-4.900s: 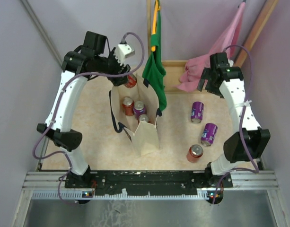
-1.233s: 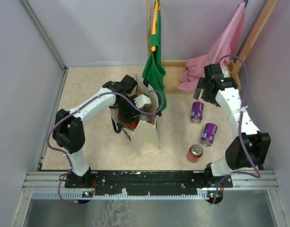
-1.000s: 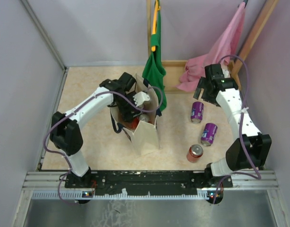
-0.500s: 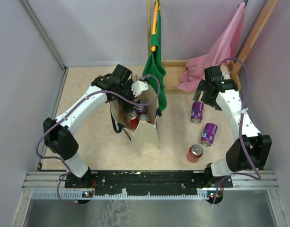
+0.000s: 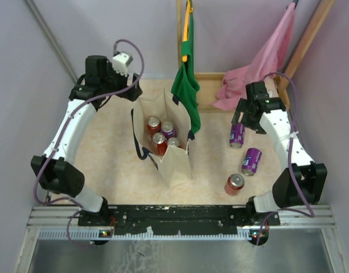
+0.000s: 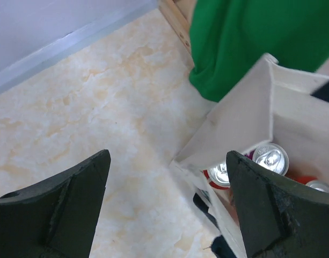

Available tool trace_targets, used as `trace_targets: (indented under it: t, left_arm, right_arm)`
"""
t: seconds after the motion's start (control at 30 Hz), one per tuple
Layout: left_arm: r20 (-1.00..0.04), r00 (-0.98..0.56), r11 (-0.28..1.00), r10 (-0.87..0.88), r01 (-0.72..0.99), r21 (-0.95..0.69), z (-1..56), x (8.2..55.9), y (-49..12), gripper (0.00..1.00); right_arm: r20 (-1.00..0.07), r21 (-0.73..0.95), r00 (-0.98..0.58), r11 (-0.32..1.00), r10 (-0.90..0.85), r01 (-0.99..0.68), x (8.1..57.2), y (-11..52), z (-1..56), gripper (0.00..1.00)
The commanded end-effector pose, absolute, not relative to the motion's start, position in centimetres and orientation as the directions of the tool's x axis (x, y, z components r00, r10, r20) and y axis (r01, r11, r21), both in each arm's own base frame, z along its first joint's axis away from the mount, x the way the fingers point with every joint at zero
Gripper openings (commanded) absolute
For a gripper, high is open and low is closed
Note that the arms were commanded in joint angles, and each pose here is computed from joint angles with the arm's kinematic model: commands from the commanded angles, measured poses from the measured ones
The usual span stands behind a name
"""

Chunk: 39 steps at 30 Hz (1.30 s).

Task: Place the beverage into the canvas bag
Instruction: Place the drink in the canvas bag, then pick up the drink from the center of the board.

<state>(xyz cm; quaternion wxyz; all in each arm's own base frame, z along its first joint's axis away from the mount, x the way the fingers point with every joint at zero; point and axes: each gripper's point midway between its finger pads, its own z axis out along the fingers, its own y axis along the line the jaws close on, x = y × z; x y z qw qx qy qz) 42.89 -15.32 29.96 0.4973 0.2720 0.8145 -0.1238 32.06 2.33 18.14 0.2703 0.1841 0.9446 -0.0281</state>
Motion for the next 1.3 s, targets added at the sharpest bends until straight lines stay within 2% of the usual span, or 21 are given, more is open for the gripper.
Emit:
trace_targets:
  t: [0.0, 0.33, 0.53, 0.7, 1.03, 1.1, 1.27]
  left_arm:
    - [-0.909, -0.409, 0.849, 0.077, 0.505, -0.156, 32.1, 44.4, -14.9, 0.94]
    - [-0.901, -0.433, 0.862, 0.024, 0.466, -0.202, 31.2, 43.8, -13.7, 0.94]
    - [-0.901, -0.431, 0.846, 0.051, 0.497, -0.190, 31.2, 43.3, -13.9, 0.94]
    - [-0.902, -0.422, 0.833, 0.085, 0.527, -0.168, 31.0, 43.1, -13.7, 0.94]
    - [-0.893, -0.442, 0.827, 0.085, 0.531, -0.185, 30.2, 42.9, -13.0, 0.94]
    - [-0.893, -0.441, 0.825, 0.084, 0.533, -0.186, 30.2, 42.9, -12.9, 0.94]
    - [-0.893, -0.441, 0.824, 0.089, 0.536, -0.182, 30.0, 43.1, -12.8, 0.94]
  right_arm:
    - [-0.513, -0.002, -0.796, 0.926, 0.323, 0.377, 29.3, 1.4, 18.4, 0.88]
    - [-0.342, -0.029, -0.870, 0.921, 0.356, 0.388, 19.7, 5.1, 15.9, 0.87]
    - [-0.260, -0.007, -0.874, 0.904, 0.411, 0.427, 14.4, 7.6, 13.6, 0.87]
    - [-0.227, -0.004, -0.870, 0.893, 0.438, 0.451, 12.4, 8.5, 11.8, 0.88]
    - [-0.209, -0.024, -0.853, 0.869, 0.478, 0.493, 11.4, 8.3, 9.9, 0.88]
    - [-0.214, -0.024, -0.847, 0.865, 0.486, 0.502, 11.5, 8.3, 9.8, 0.85]
    - [-0.207, -0.031, -0.844, 0.859, 0.496, 0.512, 11.2, 8.2, 9.3, 0.66]
